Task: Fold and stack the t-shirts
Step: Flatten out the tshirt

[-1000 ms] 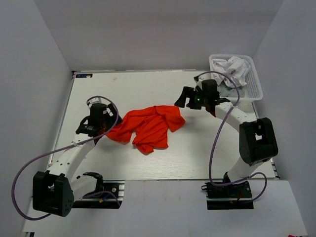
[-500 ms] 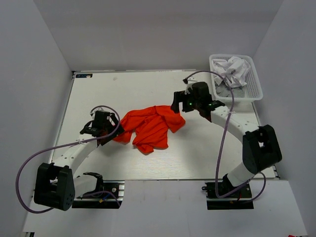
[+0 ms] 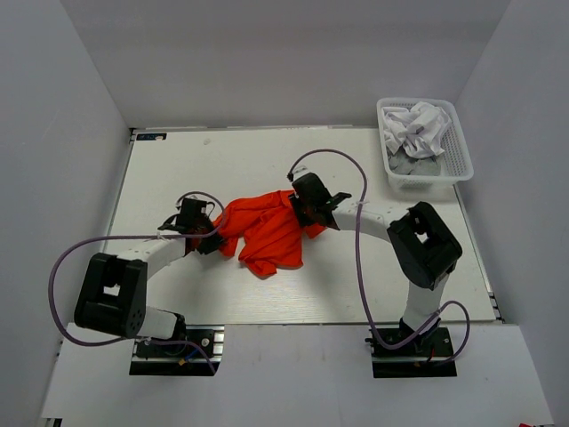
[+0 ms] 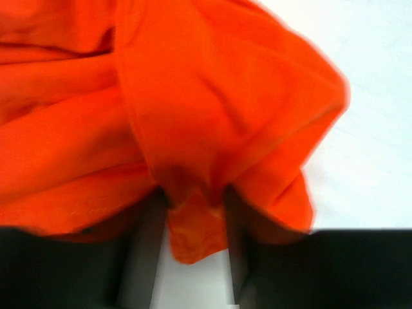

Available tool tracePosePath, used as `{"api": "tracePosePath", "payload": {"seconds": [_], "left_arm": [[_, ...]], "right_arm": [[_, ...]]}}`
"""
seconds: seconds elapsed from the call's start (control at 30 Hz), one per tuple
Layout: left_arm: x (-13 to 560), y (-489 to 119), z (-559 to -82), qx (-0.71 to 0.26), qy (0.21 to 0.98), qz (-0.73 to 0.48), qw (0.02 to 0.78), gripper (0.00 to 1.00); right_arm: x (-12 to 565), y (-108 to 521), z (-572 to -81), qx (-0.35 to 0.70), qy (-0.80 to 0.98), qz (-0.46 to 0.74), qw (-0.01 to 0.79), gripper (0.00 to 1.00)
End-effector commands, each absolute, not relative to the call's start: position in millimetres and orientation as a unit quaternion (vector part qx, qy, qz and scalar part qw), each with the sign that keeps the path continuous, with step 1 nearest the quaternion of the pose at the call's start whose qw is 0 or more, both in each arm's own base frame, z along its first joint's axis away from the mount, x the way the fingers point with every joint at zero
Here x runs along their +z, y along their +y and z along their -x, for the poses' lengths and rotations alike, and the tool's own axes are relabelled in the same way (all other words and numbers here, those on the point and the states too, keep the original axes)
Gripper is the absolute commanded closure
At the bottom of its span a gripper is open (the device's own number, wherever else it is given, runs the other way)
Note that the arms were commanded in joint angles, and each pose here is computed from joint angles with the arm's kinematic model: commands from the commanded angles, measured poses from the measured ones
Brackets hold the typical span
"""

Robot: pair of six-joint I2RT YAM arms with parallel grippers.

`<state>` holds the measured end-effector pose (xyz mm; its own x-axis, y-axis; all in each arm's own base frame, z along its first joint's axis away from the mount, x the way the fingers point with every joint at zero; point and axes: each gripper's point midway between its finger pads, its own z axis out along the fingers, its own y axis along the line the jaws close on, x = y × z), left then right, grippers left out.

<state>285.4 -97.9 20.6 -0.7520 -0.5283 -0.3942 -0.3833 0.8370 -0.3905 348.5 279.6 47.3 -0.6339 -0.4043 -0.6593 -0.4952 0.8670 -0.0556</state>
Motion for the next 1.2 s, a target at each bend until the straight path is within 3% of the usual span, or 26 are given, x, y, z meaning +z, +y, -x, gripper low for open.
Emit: {"api": "tracePosePath", "payload": {"seconds": [0.0,0.03,0.07,0.1,0.17,0.27,0.5,0.83,1.17], "left_arm": [[18,-101,-287,-0.144,0.929,0.242,0.242,0.85],[23,-100,-294,-0.142,0.926,0.243,0.252,1.00],[23,-95,-293,-0.129,0.927,0.247,0.252,1.00],[26,-93,-296,-0.123,0.926,0.249,0.256,1.00],[49,-87,-310,-0.115,0.915,0.250,0.295,1.00],[88,-78,-328,-0.106,0.895,0.255,0.352,1.00],[241,-38,-343,-0.088,0.789,0.303,0.527,1.00],[416,-23,-282,-0.171,0.643,0.260,0.700,1.00],[537,-44,-187,-0.271,0.542,0.124,0.786,1.00]], "right_arm": [[71,268,-381,-0.002,0.896,0.187,0.404,0.65],[77,268,-384,-0.003,0.895,0.170,0.412,0.73],[79,266,-387,-0.004,0.896,0.157,0.416,0.87],[89,261,-390,-0.012,0.893,0.145,0.427,0.94],[106,261,-394,-0.003,0.887,0.133,0.443,1.00],[144,254,-400,-0.004,0.873,0.098,0.478,1.00],[267,195,-403,-0.009,0.802,-0.007,0.597,1.00],[432,151,-348,0.056,0.683,-0.006,0.728,1.00],[567,131,-240,0.188,0.547,0.090,0.811,1.00]]}}
